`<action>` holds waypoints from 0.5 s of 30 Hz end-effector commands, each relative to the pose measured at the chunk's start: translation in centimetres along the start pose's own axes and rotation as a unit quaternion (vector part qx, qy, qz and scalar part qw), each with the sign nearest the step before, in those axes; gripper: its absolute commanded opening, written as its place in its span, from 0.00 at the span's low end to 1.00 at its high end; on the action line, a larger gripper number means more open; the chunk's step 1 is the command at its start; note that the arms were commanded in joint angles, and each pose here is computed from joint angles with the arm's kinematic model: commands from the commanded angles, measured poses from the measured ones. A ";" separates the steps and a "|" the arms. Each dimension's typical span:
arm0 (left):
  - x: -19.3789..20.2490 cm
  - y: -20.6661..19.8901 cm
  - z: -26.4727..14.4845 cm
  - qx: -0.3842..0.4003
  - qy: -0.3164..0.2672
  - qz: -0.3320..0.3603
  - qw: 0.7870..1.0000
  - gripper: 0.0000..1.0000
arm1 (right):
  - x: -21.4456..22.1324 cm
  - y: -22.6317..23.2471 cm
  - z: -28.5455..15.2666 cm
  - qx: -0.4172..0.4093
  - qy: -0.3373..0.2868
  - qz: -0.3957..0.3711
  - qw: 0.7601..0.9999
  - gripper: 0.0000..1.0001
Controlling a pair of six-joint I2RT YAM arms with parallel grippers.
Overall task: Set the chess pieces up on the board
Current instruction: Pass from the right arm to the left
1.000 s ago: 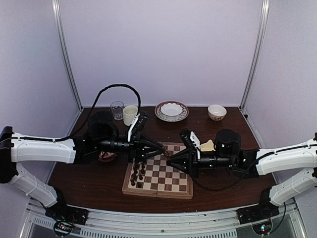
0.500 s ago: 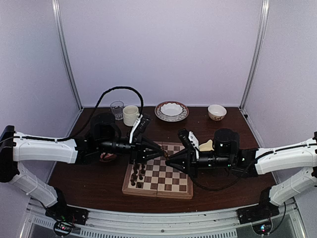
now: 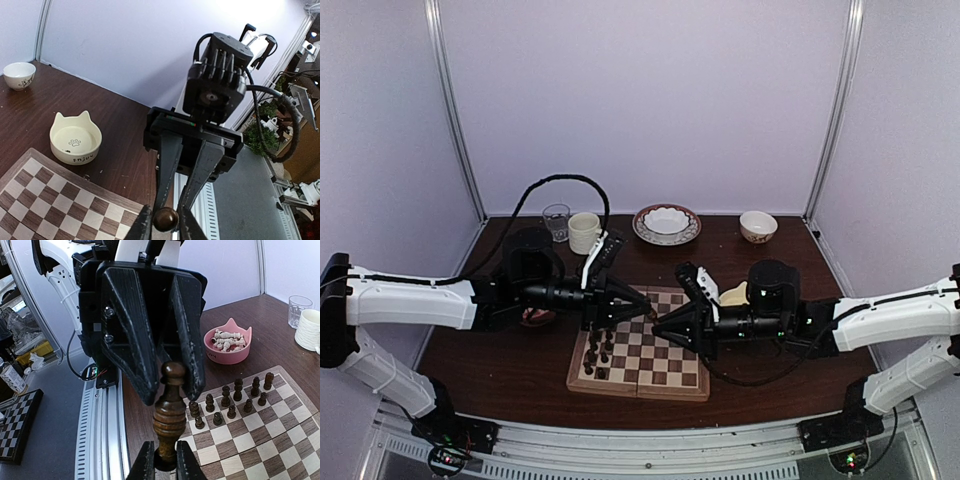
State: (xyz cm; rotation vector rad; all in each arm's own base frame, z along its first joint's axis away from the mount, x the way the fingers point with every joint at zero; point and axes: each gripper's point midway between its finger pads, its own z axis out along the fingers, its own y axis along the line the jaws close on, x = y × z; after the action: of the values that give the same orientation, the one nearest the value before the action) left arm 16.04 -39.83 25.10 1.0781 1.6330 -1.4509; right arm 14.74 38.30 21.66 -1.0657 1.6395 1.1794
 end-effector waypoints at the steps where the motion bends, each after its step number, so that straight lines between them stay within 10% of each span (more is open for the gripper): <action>1: -1.9 -0.6 -0.3 0.005 -0.024 0.021 0.999 0.16 | -1.4 0.7 0.1 -0.011 -0.014 -0.011 1.000 0.00; 15: -2.1 1.9 -1.6 -0.070 -0.033 0.010 0.997 0.00 | -1.2 0.3 0.2 0.001 -0.011 -0.012 1.000 0.00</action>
State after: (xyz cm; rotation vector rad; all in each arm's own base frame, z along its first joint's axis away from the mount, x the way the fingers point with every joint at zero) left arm 16.58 -39.63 25.02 1.0503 1.6529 -1.4189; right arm 14.69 38.37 21.73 -1.0690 1.6375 1.1781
